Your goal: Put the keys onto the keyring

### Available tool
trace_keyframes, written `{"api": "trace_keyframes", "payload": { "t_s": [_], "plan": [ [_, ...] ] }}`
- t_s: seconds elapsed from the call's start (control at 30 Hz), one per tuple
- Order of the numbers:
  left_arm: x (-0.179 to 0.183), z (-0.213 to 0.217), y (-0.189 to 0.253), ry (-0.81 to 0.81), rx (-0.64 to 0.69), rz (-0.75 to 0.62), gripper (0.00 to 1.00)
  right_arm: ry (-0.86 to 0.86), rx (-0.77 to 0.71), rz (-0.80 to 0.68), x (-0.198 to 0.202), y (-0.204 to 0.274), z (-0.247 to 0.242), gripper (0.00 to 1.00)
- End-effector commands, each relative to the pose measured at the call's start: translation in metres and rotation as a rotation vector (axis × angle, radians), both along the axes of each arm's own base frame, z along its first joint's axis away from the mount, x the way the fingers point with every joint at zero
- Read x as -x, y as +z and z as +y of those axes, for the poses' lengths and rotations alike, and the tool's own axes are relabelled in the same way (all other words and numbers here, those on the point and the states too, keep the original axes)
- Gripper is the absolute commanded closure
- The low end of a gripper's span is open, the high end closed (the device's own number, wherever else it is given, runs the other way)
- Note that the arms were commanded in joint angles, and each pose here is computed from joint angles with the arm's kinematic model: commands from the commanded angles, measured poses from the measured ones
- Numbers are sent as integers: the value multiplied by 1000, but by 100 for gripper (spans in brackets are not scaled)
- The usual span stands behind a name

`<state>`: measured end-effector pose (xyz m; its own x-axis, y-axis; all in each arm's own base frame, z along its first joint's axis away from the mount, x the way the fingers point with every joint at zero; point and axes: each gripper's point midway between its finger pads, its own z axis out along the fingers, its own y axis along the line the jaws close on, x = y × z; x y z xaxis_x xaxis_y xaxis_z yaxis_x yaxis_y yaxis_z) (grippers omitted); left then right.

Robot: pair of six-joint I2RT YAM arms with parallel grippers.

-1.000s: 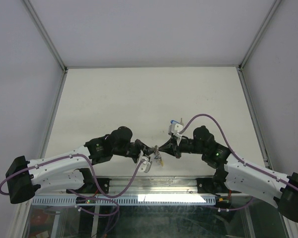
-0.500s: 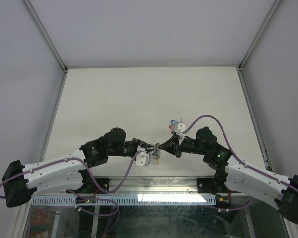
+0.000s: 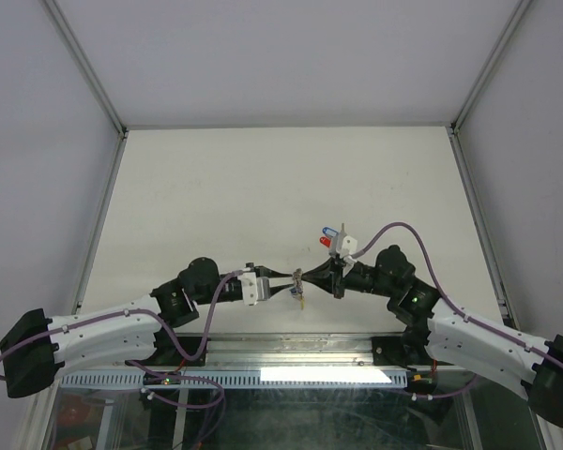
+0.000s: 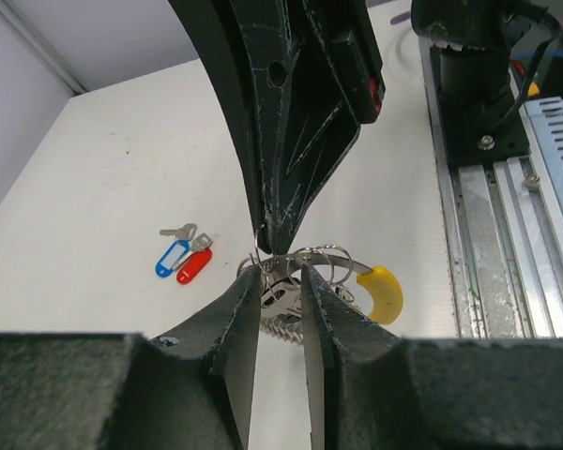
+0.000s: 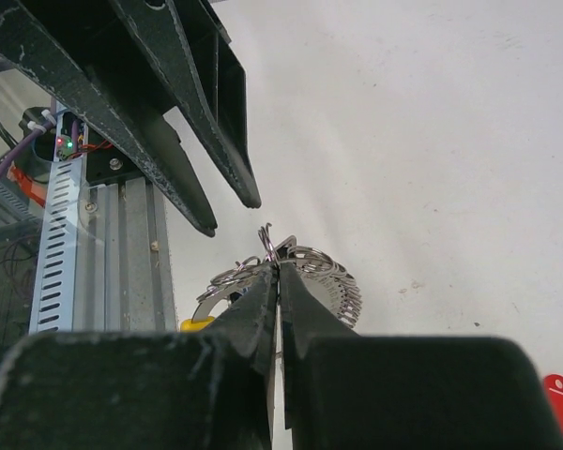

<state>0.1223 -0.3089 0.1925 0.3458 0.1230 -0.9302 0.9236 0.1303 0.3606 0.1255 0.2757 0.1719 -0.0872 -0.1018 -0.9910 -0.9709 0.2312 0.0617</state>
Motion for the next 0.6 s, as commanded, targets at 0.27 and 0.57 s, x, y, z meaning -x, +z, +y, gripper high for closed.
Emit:
{"api": "trace_keyframes", "payload": {
  "t_s": [0.27,0.57],
  "plan": [
    [-3,-9,28,30,180,55,77,9,-144,-108,-1,41,3,100],
    [-4,-11,20,36,182,79,77,20,-149,-115,1,43,3,100]
  ]
}}
